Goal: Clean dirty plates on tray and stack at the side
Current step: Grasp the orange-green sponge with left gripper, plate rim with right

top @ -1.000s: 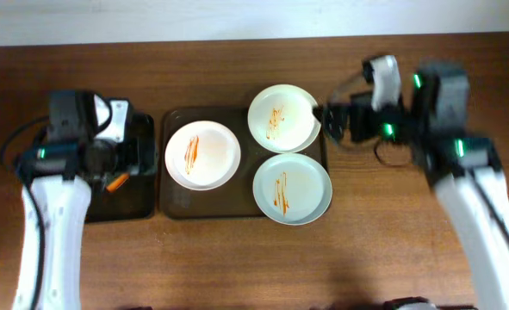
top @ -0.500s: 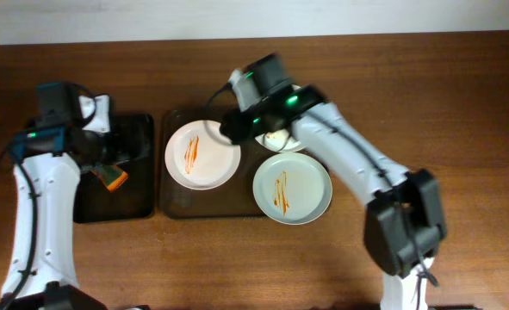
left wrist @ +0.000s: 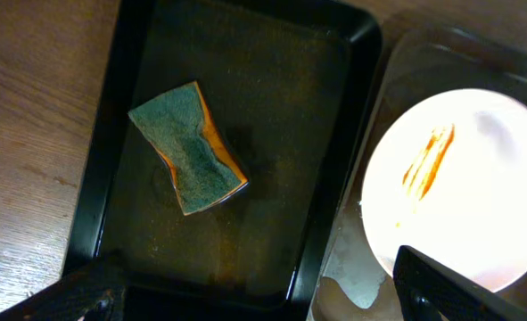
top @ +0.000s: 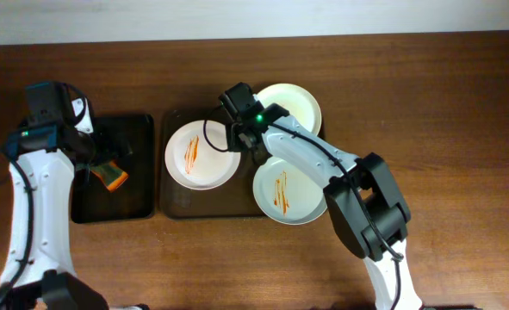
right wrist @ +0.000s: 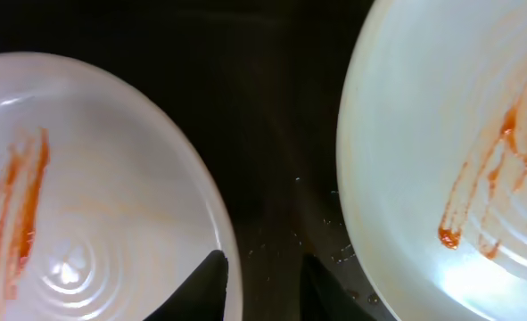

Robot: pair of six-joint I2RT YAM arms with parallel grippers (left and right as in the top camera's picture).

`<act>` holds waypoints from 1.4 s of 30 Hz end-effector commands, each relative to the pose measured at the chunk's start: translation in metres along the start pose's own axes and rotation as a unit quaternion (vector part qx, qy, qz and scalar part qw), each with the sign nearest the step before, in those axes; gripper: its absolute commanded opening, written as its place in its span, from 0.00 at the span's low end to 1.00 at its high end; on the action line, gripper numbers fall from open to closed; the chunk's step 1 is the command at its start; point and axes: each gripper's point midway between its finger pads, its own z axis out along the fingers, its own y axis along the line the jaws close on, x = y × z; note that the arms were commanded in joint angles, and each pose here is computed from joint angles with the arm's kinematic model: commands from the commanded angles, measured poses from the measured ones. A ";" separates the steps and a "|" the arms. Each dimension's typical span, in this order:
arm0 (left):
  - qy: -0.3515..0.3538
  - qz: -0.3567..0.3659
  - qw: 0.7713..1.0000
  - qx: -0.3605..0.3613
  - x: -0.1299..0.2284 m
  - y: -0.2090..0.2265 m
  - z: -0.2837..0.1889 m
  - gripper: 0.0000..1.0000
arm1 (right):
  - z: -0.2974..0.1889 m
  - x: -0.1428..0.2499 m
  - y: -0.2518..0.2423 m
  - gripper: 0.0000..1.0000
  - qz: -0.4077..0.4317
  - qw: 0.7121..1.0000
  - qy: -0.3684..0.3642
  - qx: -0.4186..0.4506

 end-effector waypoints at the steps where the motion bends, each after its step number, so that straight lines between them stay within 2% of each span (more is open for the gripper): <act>1: 0.006 -0.007 1.000 -0.005 -0.005 0.003 0.008 0.92 | 0.018 0.009 0.010 0.28 0.005 1.000 0.019 -0.022; 4: 0.014 -0.008 1.000 -0.006 -0.003 0.003 0.014 0.92 | 0.020 0.012 0.013 0.27 0.005 0.999 0.025 -0.031; 6: 0.018 -0.008 1.000 -0.017 -0.003 0.007 0.017 0.92 | 0.025 0.018 0.011 0.19 0.023 0.999 0.039 -0.029; 7: 0.019 -0.016 0.999 -0.028 -0.002 0.011 0.019 0.88 | 0.026 0.022 0.009 0.14 0.035 0.998 0.046 -0.025; 9: 0.022 -0.051 0.996 -0.066 -0.001 0.024 0.024 0.87 | 0.031 0.030 0.007 0.05 0.044 0.997 0.061 -0.020; 10: 0.027 -0.056 0.995 -0.072 0.000 0.026 0.027 0.87 | 0.032 0.031 0.007 0.04 0.044 0.997 0.063 -0.019; 15: 0.046 -0.058 0.994 -0.074 0.001 0.027 0.054 0.84 | 0.031 0.034 0.005 0.04 0.041 0.997 0.067 -0.016; 16: 0.050 -0.058 0.994 -0.075 0.001 0.027 0.059 0.75 | 0.031 0.034 0.005 0.04 0.041 0.997 0.067 -0.016; 18: 0.058 -0.059 0.993 -0.079 0.002 0.029 0.069 0.64 | 0.031 0.034 0.005 0.04 0.040 0.997 0.067 -0.016; 20: 0.064 -0.095 0.985 -0.128 0.007 0.046 0.078 0.57 | 0.031 0.034 0.005 0.04 0.040 0.997 0.067 -0.016; 24: 0.081 -0.095 0.983 -0.135 0.011 0.049 0.102 0.51 | 0.031 0.034 0.005 0.04 0.040 0.997 0.067 -0.016; 29: 0.090 -0.095 0.982 -0.137 0.013 0.050 0.128 0.36 | 0.031 0.034 0.005 0.04 0.036 0.997 0.067 -0.016; 31: 0.085 -0.136 0.973 -0.169 0.016 0.060 0.133 0.36 | 0.031 0.034 0.005 0.04 0.028 0.997 0.067 -0.017; 38: 0.069 -0.139 0.974 -0.166 0.008 0.060 0.147 0.33 | 0.031 0.034 0.005 0.04 0.027 0.997 0.067 -0.017; 41: 0.094 -0.133 0.975 -0.153 0.019 0.056 0.161 0.28 | 0.031 0.034 0.005 0.04 0.027 0.997 0.067 -0.017; 42: 0.100 -0.133 0.974 -0.153 0.022 0.056 0.164 0.19 | 0.031 0.034 0.005 0.04 0.027 0.997 0.067 -0.017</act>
